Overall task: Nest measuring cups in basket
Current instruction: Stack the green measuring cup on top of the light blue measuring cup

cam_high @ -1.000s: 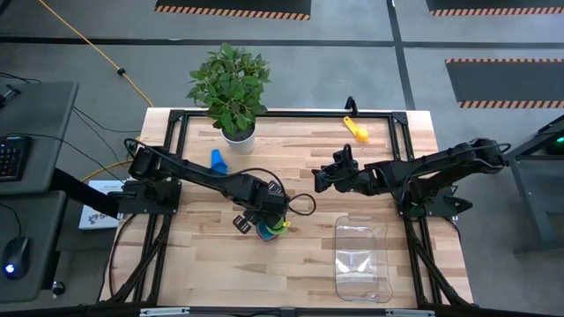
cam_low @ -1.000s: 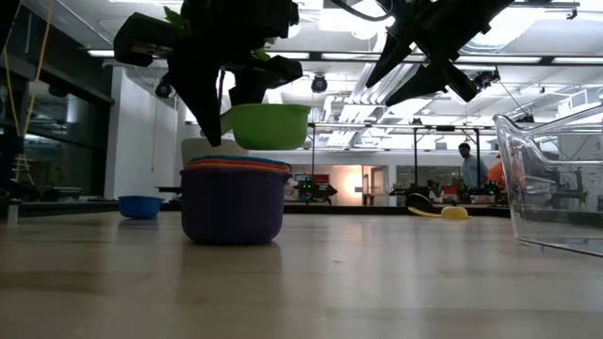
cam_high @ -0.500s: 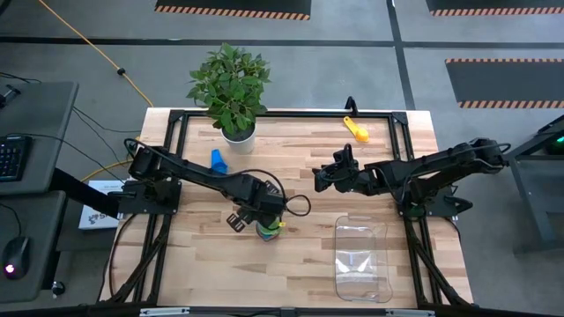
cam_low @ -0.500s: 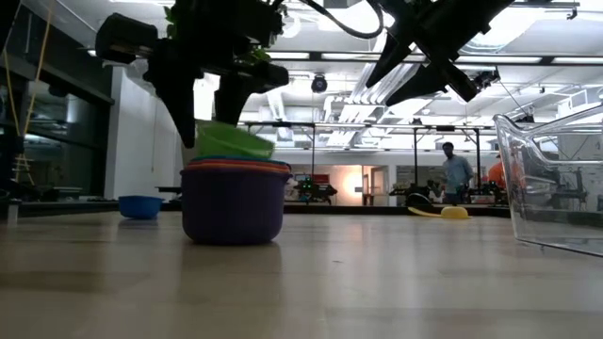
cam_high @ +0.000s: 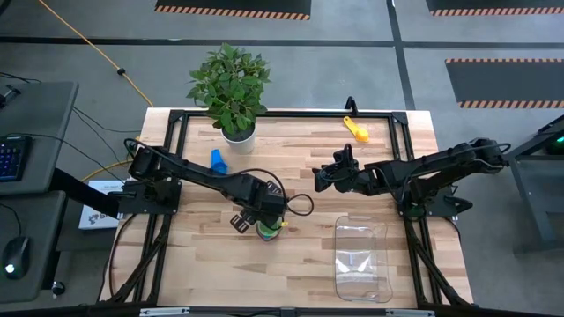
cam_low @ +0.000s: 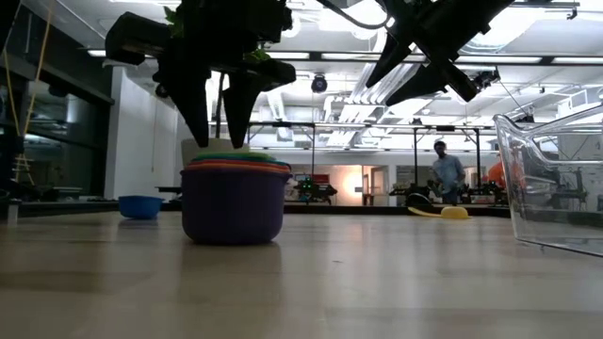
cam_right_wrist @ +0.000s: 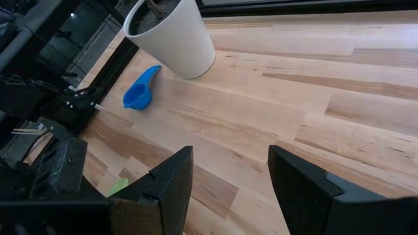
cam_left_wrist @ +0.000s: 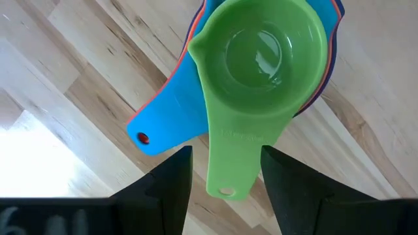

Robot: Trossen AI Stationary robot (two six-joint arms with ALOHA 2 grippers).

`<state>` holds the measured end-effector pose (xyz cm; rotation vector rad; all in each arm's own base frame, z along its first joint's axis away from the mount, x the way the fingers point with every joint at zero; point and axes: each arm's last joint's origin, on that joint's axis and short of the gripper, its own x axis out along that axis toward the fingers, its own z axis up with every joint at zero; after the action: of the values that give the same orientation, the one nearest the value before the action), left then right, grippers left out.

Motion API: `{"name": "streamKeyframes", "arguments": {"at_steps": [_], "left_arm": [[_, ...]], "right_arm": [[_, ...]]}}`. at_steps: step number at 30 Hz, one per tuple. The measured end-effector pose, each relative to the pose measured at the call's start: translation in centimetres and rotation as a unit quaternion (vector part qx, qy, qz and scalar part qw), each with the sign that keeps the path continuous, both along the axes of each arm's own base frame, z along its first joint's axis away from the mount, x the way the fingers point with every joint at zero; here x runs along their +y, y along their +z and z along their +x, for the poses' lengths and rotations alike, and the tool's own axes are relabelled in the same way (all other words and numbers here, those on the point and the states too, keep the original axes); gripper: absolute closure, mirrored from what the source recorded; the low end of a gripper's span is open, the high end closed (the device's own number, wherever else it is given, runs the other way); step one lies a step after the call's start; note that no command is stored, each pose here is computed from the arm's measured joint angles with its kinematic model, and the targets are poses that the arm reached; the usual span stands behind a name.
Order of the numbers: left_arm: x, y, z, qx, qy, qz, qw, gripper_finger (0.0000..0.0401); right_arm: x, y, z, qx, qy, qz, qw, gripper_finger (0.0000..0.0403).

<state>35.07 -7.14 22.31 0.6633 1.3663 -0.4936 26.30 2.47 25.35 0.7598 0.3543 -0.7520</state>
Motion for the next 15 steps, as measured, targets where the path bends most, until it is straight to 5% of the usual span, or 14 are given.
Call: {"name": "streamKeyframes", "arguments": {"at_steps": [15], "left_arm": [[0.19, 0.68, -0.50, 0.030, 0.011, 0.008, 0.999, 0.0231]], "right_arm": [[0.00, 0.00, 0.00, 0.001, 0.000, -0.001, 1.000, 0.0213]]}}
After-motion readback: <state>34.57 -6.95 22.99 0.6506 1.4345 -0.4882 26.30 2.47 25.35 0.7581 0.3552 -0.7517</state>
